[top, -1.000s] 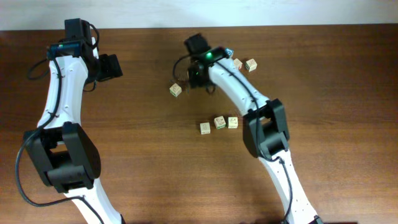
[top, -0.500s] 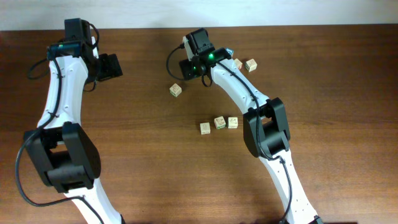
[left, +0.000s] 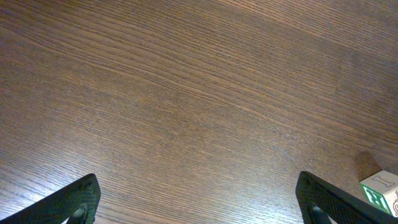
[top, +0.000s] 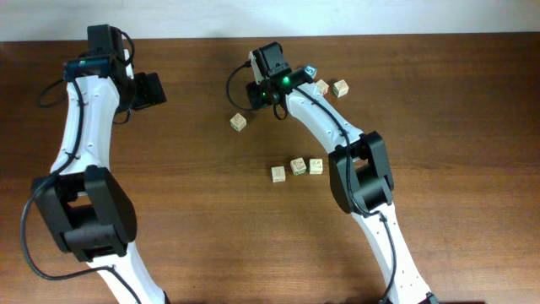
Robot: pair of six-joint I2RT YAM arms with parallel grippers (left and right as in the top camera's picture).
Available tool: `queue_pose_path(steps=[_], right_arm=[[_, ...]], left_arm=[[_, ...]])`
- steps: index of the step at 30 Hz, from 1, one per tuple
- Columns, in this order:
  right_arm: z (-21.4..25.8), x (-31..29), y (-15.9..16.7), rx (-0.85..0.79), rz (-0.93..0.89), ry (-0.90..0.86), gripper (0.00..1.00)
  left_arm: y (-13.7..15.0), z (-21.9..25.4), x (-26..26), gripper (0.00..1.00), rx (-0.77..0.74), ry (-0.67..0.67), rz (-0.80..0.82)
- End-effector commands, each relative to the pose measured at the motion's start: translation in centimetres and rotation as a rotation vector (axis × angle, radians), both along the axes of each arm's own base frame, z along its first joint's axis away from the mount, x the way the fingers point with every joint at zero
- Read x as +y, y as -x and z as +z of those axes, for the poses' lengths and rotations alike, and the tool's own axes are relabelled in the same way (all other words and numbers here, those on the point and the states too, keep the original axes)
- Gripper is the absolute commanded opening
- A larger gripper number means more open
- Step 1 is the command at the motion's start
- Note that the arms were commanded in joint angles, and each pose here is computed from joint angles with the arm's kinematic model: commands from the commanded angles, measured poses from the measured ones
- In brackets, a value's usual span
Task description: Rotate 4 blocks
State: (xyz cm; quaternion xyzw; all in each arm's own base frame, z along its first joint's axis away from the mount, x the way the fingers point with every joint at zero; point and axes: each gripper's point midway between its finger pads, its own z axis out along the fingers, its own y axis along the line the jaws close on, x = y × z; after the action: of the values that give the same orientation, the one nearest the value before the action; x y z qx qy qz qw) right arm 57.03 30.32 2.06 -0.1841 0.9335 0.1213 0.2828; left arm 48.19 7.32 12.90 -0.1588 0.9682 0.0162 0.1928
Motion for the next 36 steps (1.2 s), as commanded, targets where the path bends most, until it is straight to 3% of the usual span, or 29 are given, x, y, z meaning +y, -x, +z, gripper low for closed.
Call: queue_pose_path(steps=[1,7,10,17,24,29,36], right_arm=[[-1.2,0.1,0.3,0.033,-0.041,-0.016,0.28],[-0.3,-0.6,1.8,0.1,-0.048,0.012,0.25],[0.2,-1.4,4.4,0.218,-0.075,0.023,0.25],[-0.9,-1.1,15.1,0.698,-0.093,0.004,0.24],[-0.6,1.6,23.2,0.852,0.002,0.162,0.3],[-0.6,0.6,23.8,0.869,-0.014,0.213,0.32],[1.6,0.1,23.2,0.864,-0.025,0.203,0.58]], left_arm=[[-0.4,0.7,-0.1,0.99,-0.023,0.002,0.009],[-0.4,0.7,0.0,0.99,-0.023,0.002,0.01],[-0.4,0.7,-0.1,0.99,-0.023,0.002,0.009],[-0.4,0.7,-0.1,0.99,-0.023,0.002,0.009],[-0.4,0.7,-0.1,0.99,-0.023,0.002,0.01],[-0.4,0.7,0.0,0.99,-0.023,0.002,0.01],[-0.4,0.7,0.0,0.99,-0.023,0.002,0.01]])
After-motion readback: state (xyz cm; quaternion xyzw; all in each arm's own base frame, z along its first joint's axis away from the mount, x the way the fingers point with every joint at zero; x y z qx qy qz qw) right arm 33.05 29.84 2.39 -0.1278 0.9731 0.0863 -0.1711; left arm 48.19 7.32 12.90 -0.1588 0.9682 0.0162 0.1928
